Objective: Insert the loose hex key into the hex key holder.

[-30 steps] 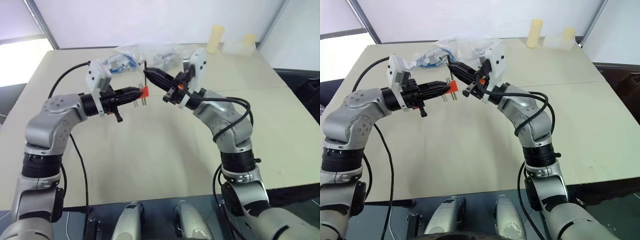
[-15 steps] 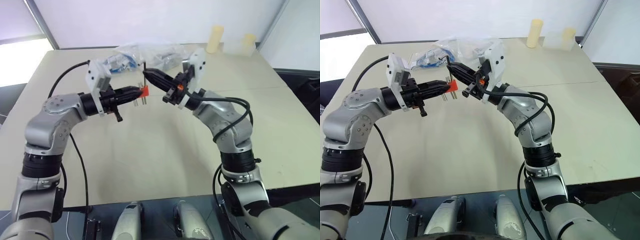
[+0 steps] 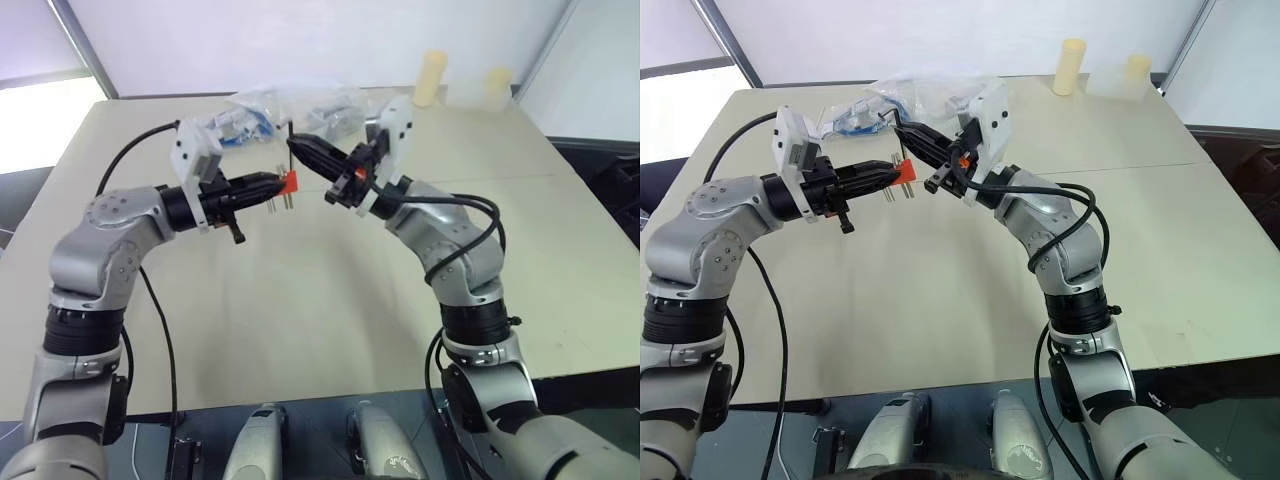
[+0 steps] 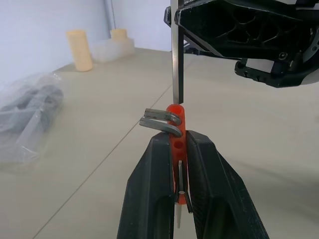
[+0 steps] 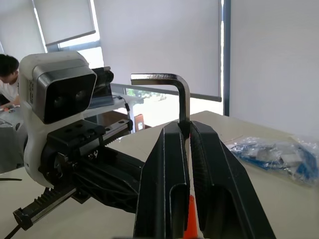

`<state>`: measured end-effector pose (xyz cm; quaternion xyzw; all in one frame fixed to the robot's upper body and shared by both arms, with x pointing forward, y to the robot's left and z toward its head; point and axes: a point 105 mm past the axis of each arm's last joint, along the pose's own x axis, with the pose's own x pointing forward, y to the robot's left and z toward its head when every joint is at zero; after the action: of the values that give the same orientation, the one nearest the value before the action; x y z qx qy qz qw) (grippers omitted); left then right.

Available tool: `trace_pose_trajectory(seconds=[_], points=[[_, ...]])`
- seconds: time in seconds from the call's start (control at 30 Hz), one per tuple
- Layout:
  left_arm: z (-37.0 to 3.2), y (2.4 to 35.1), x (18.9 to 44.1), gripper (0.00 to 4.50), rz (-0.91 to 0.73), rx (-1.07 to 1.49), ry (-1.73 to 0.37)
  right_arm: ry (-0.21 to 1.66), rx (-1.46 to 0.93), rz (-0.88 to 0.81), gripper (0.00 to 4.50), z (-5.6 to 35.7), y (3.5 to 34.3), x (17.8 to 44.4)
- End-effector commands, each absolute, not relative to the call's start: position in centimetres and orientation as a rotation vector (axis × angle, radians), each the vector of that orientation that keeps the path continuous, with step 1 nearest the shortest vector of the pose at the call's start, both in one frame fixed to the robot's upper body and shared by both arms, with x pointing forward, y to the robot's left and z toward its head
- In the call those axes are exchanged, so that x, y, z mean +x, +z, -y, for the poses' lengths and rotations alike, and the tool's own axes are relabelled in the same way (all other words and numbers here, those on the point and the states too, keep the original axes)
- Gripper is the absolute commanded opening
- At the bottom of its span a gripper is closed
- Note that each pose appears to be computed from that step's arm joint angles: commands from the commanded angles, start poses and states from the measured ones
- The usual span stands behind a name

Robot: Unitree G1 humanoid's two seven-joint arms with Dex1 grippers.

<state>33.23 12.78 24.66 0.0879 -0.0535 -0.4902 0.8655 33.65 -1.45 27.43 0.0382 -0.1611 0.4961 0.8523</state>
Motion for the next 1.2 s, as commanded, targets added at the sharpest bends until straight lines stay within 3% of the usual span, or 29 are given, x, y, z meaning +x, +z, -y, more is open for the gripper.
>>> trace_pose_trajectory(seconds=[0.03, 1.2], points=[[-12.88, 26.68, 32.67, 0.45, 0.191, 0.203, -1.026, 1.058, 0.069, 0.392, 0.07, 1.22, 28.5, 33.12], [-12.67, 26.82, 32.41, 0.45, 0.198, 0.191, -1.03, 1.036, 0.043, 0.399, 0.07, 1.59, 28.51, 33.7]])
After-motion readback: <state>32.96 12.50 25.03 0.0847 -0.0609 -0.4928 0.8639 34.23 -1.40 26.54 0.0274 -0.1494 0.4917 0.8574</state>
